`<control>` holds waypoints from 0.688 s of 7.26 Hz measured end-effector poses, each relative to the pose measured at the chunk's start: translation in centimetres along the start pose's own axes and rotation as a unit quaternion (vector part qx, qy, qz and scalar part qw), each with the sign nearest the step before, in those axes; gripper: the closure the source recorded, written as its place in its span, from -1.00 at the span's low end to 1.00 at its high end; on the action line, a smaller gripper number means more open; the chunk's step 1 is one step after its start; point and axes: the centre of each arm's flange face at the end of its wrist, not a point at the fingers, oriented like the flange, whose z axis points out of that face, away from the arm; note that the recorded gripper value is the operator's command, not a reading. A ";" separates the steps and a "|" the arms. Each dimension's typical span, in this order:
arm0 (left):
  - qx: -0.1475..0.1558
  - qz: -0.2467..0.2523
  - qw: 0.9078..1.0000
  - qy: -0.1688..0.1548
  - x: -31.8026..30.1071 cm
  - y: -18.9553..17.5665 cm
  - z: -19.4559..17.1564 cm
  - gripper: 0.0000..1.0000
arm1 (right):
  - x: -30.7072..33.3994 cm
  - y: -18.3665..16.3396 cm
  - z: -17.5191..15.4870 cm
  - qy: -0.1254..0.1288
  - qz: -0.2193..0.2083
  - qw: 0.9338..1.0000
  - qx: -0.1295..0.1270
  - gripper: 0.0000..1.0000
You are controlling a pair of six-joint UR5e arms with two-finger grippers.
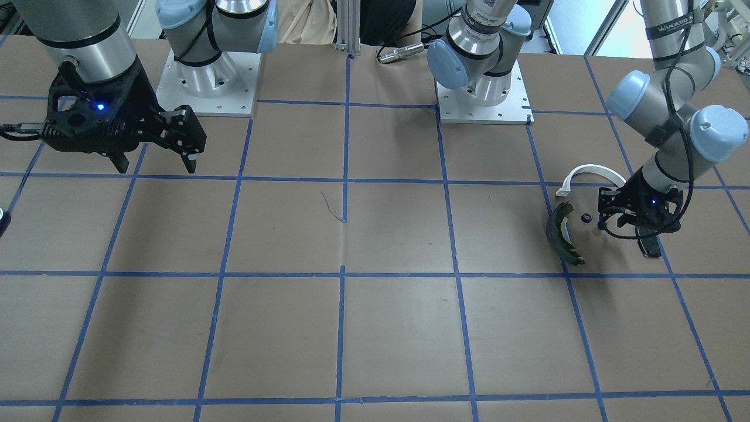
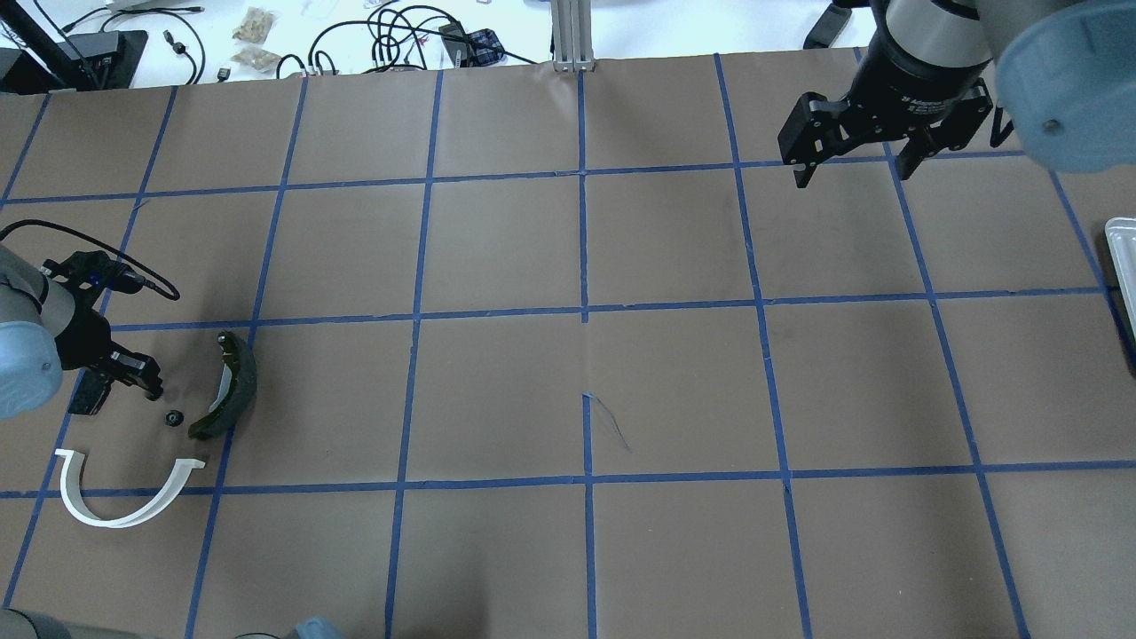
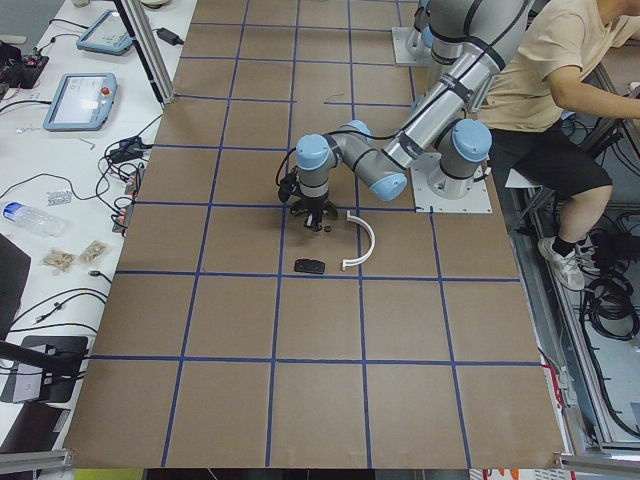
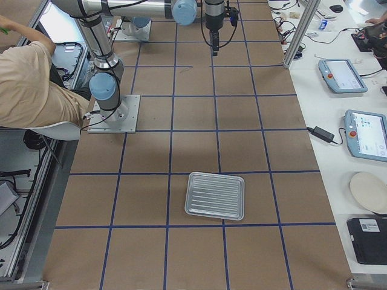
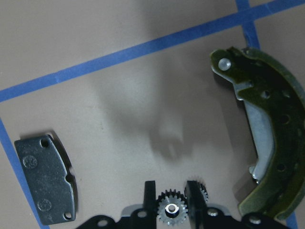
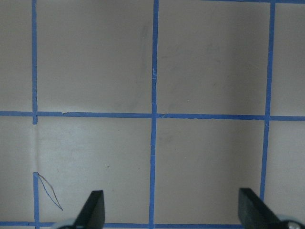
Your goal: Place bearing gear from tray to pile
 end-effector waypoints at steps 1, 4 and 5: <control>0.000 0.013 1.000 -0.001 -0.1 0.0 -0.1 -1.00 | 0.0 0.0 0.0 0.000 0.000 1.000 0.000 -1.00; 0.010 0.012 1.000 -0.017 -0.5 -0.8 -3.1 -1.00 | 0.0 0.0 0.0 0.000 0.002 1.000 0.000 -1.00; 0.006 0.000 1.000 -0.010 -0.5 -1.7 -5.5 -1.00 | 0.0 0.0 -0.1 0.000 0.002 1.000 0.001 -1.00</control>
